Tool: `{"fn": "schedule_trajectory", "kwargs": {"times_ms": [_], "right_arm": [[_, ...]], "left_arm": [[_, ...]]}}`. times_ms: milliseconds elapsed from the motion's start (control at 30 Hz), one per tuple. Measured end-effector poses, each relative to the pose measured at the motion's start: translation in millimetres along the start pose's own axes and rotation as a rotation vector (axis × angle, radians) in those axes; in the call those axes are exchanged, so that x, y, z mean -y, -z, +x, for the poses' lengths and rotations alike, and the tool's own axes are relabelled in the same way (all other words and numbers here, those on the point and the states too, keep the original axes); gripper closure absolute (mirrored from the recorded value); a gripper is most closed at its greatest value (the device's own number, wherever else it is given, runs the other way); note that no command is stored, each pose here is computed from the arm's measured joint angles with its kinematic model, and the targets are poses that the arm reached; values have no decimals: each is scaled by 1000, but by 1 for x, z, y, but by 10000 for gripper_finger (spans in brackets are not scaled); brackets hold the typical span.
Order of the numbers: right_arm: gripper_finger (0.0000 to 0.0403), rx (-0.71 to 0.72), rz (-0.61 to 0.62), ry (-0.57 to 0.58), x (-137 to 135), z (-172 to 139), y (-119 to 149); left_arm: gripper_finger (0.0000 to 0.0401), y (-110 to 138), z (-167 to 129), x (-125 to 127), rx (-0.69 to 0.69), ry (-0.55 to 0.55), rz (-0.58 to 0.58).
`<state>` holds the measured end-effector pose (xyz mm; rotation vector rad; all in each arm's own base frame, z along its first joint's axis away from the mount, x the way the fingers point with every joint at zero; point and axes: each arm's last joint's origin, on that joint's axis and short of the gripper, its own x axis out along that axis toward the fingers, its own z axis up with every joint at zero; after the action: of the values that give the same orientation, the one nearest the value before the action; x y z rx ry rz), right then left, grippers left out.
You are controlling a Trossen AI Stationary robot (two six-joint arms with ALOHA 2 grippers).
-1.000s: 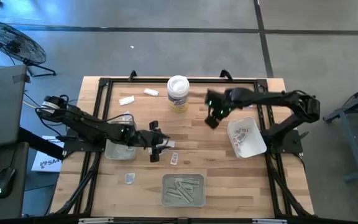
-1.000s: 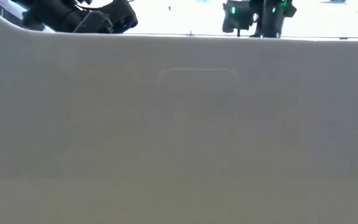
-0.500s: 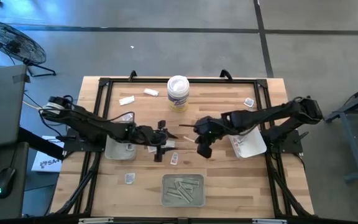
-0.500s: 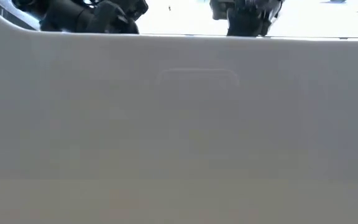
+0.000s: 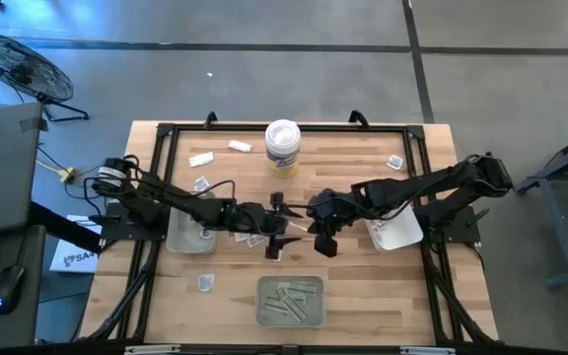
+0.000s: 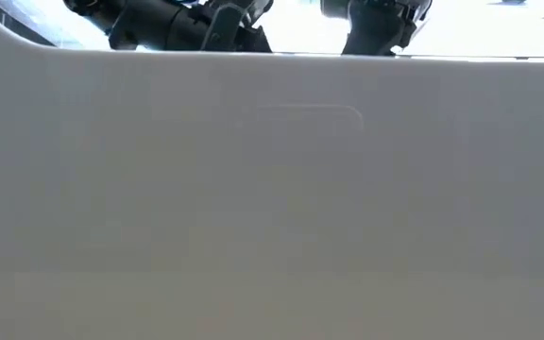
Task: Pick & Place First Aid Supplies
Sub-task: Put the green bandage pack into the bottom gray bin
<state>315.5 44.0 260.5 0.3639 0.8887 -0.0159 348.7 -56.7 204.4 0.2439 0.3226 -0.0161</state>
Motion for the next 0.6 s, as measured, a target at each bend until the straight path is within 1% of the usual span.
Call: {"fn": "schedule_trajectory", "kwargs": {"times_ms": [67, 167, 367, 500, 533, 600], "right_arm": [[403, -2, -12, -2, -1, 0, 1], [403, -2, -16, -3, -2, 0, 1], [403, 18, -17, -11, -3, 0, -1], [403, 39, -18, -21, -4, 0, -3], [403, 47, -24, -24, -4, 0, -4], [403, 66, -54, -33, -6, 0, -5]], "left_arm": [[146, -1, 0, 0, -4, 8, -34], [193, 0, 1, -2, -5, 13, -81], [308, 4, 2, -7, -42, 31, -87], [376, 5, 2, -8, -44, 30, -87], [388, 5, 2, -8, -46, 30, -86], [395, 5, 2, -7, -51, 32, -88]]}}
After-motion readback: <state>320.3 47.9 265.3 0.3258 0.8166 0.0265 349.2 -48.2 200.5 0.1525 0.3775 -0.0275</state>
